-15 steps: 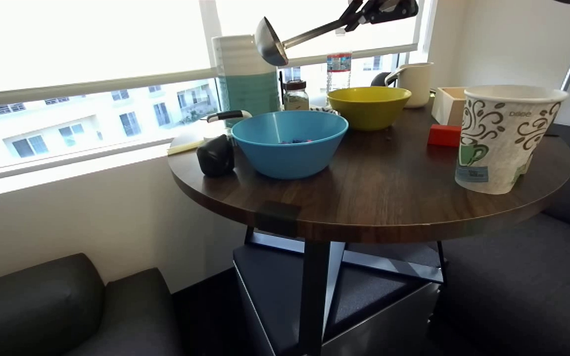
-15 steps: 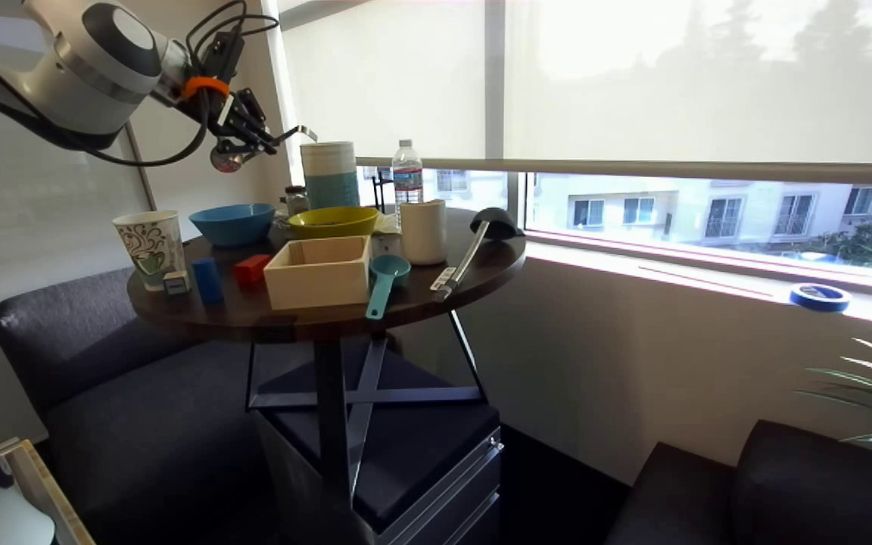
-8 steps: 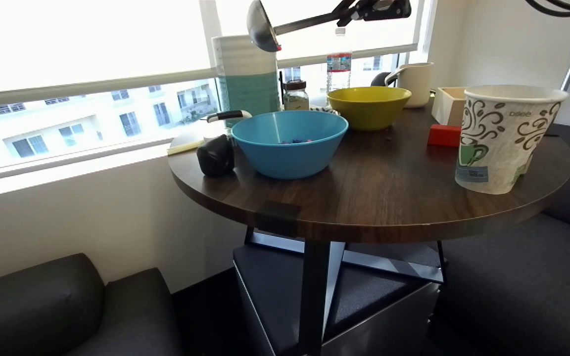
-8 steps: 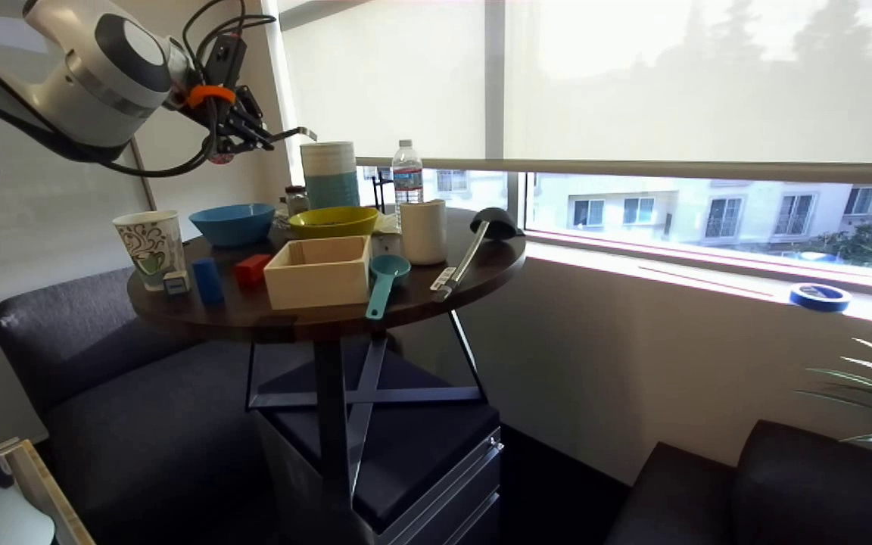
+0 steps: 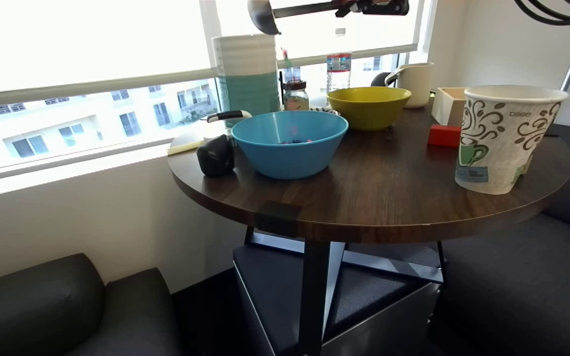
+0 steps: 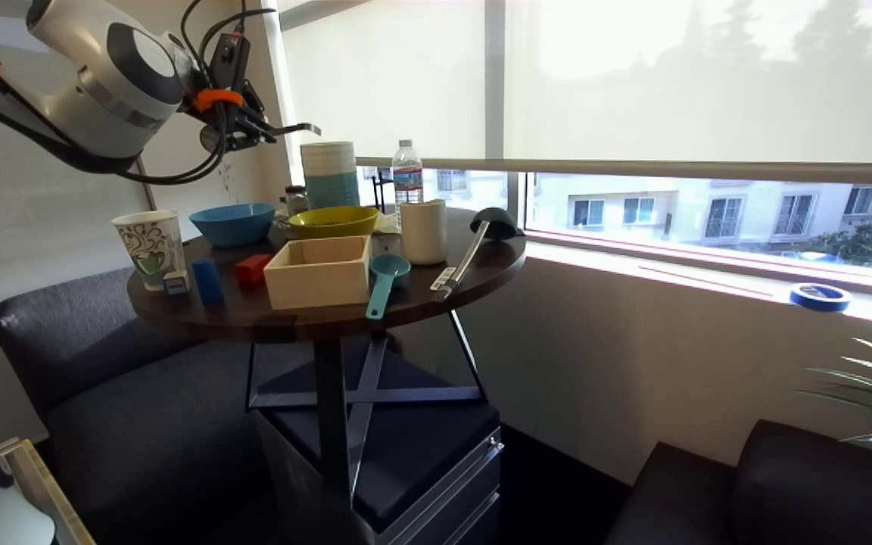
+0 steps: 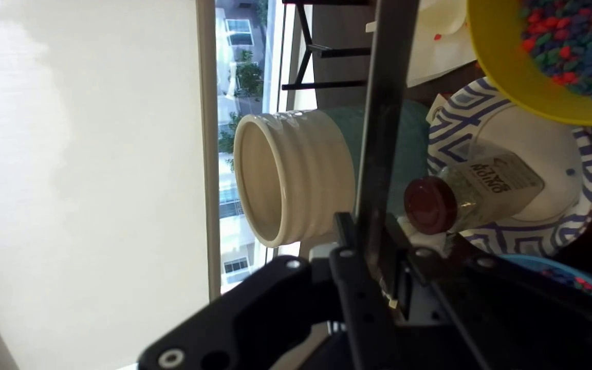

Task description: Use the ladle to move some of the yellow bowl's contents to the blue bowl

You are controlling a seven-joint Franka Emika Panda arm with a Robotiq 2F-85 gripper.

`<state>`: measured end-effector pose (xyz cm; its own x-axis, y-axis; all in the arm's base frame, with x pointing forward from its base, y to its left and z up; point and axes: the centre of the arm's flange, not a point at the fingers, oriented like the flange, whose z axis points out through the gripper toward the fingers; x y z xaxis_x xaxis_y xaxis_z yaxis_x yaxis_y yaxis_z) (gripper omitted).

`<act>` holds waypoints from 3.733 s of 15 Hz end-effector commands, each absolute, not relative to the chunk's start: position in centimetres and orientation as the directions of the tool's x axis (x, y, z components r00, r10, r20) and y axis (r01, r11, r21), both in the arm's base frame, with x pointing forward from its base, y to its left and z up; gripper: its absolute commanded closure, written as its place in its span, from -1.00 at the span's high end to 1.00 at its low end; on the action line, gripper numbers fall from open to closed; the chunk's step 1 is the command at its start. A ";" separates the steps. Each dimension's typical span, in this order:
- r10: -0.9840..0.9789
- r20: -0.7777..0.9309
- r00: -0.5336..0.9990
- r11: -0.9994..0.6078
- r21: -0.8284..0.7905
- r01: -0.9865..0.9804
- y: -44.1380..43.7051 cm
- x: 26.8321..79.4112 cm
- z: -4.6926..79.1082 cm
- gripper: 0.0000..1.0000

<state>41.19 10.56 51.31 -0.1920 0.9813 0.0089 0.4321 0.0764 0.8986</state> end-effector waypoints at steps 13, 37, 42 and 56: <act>0.959 0.036 -0.282 0.044 0.962 0.270 10.0 41.0 49.5 -0.93; 0.938 0.121 -0.324 -0.099 0.992 0.084 9.1 40.2 49.5 -0.93; 0.931 0.134 -0.340 -0.123 0.991 0.053 9.0 40.1 49.6 -0.93; 0.974 -0.030 -0.226 0.041 0.998 0.046 11.8 39.7 55.5 -0.93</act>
